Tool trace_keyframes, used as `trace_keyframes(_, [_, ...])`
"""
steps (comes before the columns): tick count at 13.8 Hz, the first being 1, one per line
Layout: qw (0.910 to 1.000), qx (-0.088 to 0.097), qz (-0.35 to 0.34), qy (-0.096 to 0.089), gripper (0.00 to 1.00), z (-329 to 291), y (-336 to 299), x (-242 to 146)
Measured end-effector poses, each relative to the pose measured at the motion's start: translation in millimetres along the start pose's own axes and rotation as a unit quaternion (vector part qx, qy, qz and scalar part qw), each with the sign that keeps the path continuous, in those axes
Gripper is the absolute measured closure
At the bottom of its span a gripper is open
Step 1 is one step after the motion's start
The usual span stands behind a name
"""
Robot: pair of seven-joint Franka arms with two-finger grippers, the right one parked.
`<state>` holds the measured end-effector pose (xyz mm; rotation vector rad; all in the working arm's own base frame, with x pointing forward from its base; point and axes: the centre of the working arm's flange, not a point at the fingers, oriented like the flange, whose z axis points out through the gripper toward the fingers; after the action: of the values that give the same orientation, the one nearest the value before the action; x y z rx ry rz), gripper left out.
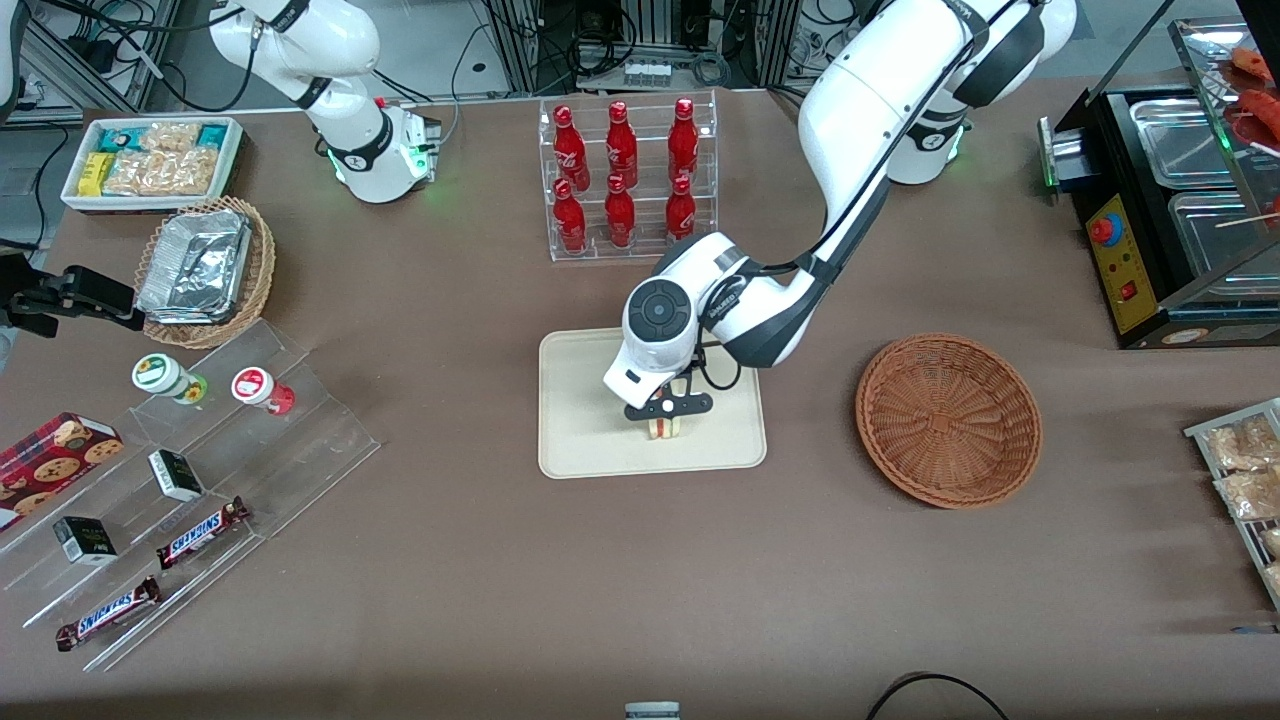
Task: Place sandwich from basket to tray
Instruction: 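Lower the sandwich onto the tray and open the left gripper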
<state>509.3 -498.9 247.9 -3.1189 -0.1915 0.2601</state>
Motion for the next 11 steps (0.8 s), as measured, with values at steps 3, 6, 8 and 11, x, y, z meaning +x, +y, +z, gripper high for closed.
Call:
trace_keyframes(3, [0.9999, 0.001, -0.012, 0.010, 0.84, 4, 3, 0])
trace_keyframes(6, [0.9996, 0.008, -0.022, 0.013, 0.81, 14, 4, -1])
trace_keyframes(8, [0.9996, 0.008, -0.026, 0.013, 0.64, 16, 4, -1])
trace_keyframes(11, [0.9995, 0.004, -0.028, 0.016, 0.33, 11, 6, 1])
